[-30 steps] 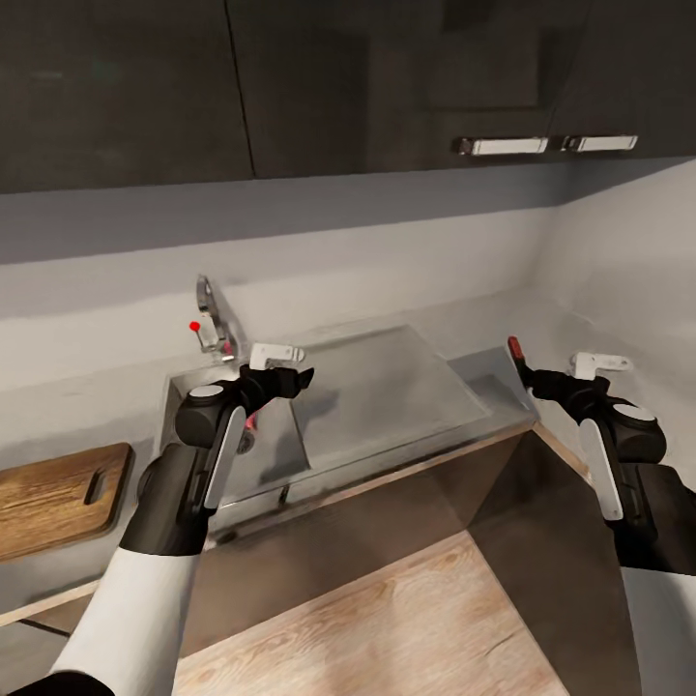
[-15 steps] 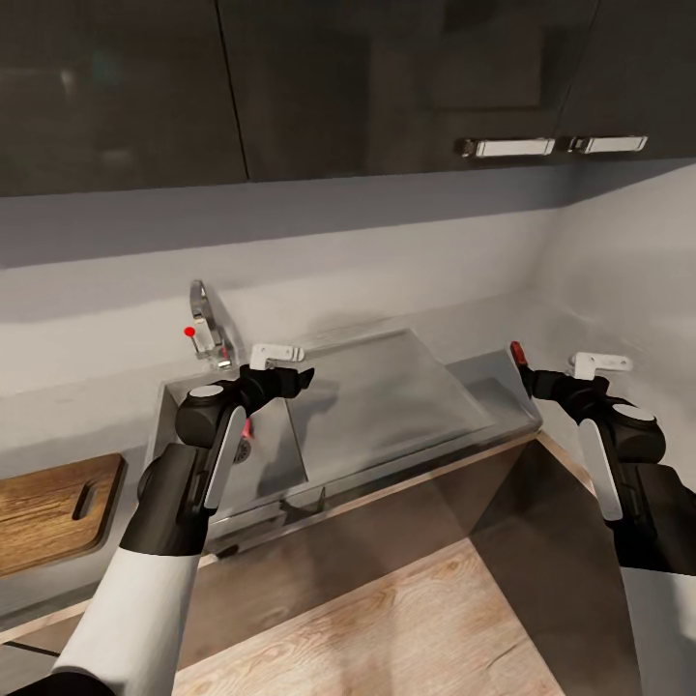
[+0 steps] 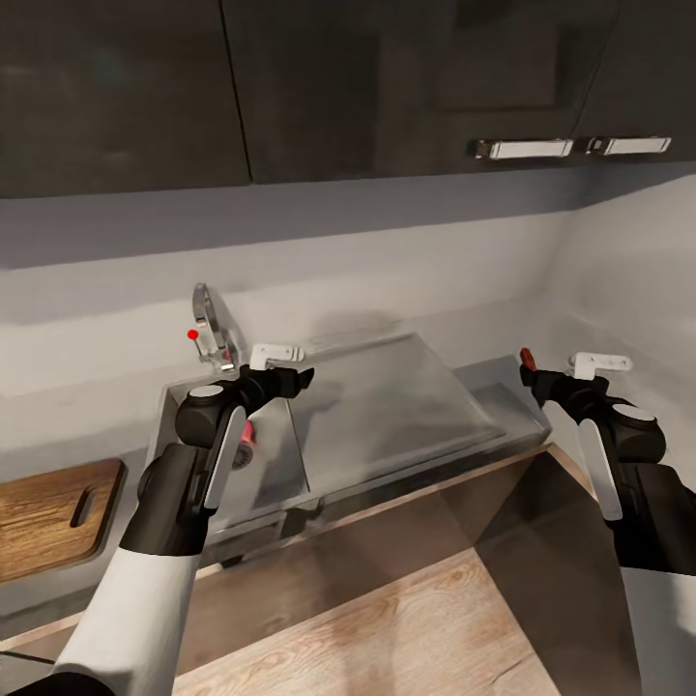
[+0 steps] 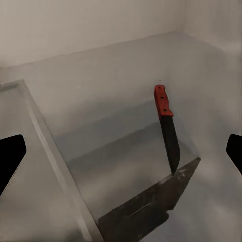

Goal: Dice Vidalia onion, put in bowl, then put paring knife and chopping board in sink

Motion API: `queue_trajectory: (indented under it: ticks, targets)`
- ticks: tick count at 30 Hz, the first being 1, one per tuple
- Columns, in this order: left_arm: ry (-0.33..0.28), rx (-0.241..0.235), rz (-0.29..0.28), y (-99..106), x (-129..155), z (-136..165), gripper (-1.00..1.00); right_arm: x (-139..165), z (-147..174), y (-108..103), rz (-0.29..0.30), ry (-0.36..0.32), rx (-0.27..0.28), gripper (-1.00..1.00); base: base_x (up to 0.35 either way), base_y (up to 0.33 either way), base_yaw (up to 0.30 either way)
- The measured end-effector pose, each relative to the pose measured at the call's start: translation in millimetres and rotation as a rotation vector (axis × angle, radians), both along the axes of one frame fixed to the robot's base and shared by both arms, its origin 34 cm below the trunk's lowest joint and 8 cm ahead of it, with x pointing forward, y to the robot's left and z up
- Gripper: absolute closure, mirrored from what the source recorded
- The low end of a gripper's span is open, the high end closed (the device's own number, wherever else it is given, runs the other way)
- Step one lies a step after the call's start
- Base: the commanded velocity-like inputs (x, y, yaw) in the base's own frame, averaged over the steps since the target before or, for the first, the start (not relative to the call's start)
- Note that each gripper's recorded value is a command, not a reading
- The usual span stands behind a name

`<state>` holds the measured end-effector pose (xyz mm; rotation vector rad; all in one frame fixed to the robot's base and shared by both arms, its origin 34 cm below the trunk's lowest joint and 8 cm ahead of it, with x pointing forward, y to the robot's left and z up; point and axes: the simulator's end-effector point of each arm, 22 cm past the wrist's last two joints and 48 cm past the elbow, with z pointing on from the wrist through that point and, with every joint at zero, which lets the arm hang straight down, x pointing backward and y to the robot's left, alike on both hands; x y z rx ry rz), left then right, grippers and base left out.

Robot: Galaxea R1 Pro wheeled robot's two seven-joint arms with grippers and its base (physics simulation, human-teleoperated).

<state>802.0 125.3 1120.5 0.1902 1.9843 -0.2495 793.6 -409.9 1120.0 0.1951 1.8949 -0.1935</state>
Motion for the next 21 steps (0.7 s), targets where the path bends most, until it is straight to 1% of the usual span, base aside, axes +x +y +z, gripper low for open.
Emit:
queue_trajectory:
  ticks: [15, 21]
  targets:
    - [0.000, 0.000, 0.000, 0.0, 0.0, 0.2, -1.00, 0.0, 0.0, 0.2, 0.000, 0.000, 0.000, -1.00, 0.002, -0.001, 0.003]
    - [-0.001, 0.001, -0.001, -0.3, -0.4, 0.4, -1.00, -0.3, 0.4, 0.3, 0.001, -0.001, 0.000, -1.00, 0.191, -0.089, 0.000]
